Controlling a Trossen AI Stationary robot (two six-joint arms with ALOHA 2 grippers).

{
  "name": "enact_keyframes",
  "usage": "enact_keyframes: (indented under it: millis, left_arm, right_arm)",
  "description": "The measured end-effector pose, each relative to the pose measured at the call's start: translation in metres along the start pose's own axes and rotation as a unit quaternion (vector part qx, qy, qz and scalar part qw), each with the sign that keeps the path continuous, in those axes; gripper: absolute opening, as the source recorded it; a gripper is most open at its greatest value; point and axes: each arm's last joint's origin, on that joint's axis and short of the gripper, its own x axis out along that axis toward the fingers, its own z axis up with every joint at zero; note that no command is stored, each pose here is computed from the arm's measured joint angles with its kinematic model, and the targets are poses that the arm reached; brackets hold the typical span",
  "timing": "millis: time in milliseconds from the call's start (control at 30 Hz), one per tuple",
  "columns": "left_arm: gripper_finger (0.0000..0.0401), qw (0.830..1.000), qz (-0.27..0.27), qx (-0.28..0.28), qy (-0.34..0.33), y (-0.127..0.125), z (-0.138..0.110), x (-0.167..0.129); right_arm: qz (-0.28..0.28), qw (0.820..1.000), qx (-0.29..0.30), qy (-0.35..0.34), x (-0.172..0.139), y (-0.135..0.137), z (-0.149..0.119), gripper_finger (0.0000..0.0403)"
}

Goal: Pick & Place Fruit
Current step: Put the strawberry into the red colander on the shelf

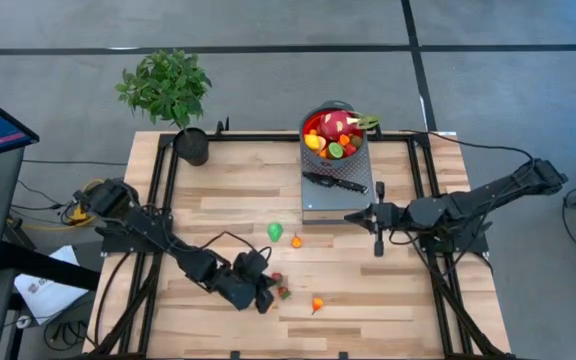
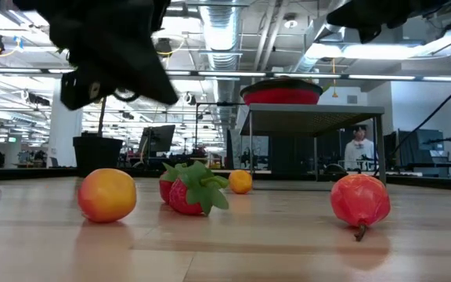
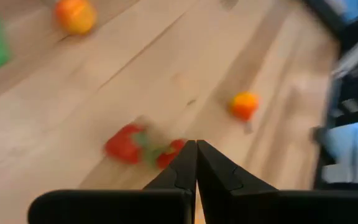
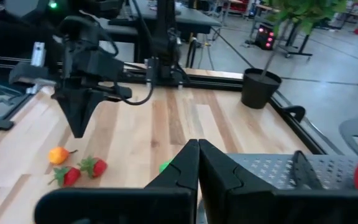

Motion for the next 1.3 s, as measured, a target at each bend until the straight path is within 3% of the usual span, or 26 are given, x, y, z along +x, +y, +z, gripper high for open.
enact_keyframes:
  millis: [233, 400, 533, 867, 1067, 1300]
  left_arm:
    - [0.0002, 0.998, 0.013, -0.012, 0.053, 0.011, 0.011, 0.008]
    - [0.0002, 0.996, -0.001, 0.014, 0.084, 0.014, 0.015, 0.011]
    - [0.0023, 0.996, -0.001, 0.016, 0.087, 0.016, 0.019, 0.013]
    - [0.018, 0.995, 0.02, -0.071, 0.072, 0.026, 0.034, 0.021]
    - [0.028, 0.993, 0.023, -0.087, 0.071, 0.027, 0.036, 0.021]
    - [0.0343, 0.992, 0.018, -0.098, 0.083, 0.026, 0.035, 0.021]
  right_arm:
    - [-0.023, 1.0, 0.005, 0.003, 0.003, -0.008, 0.0, 0.0001]
    - [-0.027, 1.0, 0.005, 0.004, 0.004, -0.01, -0.001, 0.0001]
    - [-0.027, 1.0, 0.004, 0.008, 0.004, -0.01, -0.001, 0.0001]
    - [-0.026, 0.999, -0.003, 0.022, 0.004, -0.01, -0.004, 0.0001]
    - [-0.026, 0.999, -0.007, 0.033, 0.003, -0.01, -0.006, 0.0]
    - [-0.026, 0.999, -0.013, 0.042, 0.003, -0.01, -0.008, 0.0]
